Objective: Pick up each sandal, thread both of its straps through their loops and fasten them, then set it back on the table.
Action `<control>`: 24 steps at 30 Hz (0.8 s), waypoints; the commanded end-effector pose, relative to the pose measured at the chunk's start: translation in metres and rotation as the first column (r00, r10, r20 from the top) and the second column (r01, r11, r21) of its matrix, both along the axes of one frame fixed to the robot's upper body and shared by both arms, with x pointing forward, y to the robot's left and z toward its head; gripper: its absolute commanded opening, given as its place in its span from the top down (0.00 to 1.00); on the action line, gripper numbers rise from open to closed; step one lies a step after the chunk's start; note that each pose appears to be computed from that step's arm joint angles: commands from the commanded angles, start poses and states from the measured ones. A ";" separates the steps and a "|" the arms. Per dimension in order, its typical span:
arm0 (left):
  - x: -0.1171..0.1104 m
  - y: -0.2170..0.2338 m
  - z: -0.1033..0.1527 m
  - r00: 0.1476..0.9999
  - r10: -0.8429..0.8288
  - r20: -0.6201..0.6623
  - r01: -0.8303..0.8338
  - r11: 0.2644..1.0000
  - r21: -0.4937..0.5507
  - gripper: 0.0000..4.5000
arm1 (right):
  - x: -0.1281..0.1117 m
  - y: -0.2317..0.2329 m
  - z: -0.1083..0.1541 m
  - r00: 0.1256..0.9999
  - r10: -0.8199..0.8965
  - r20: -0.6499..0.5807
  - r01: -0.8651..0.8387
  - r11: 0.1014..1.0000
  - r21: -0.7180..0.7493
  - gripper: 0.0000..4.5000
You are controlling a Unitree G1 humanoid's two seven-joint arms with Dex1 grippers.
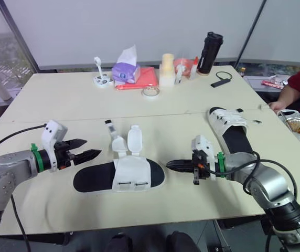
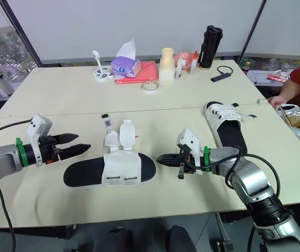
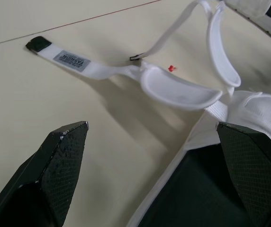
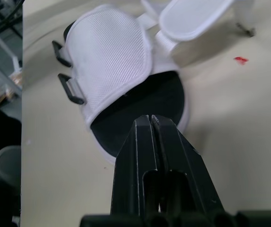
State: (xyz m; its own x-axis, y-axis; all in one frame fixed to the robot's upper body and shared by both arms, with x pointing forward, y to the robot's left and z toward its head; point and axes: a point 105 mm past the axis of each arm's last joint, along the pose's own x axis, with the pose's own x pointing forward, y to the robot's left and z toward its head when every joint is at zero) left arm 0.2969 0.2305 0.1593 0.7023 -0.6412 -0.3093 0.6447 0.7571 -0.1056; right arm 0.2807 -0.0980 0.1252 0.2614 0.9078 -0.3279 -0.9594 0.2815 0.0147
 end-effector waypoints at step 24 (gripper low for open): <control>0.044 -0.024 -0.021 0.935 -0.079 -0.344 -0.088 0.892 -0.444 0.00 | 0.009 0.064 -0.044 0.988 0.125 0.091 -0.118 0.990 -0.076 0.99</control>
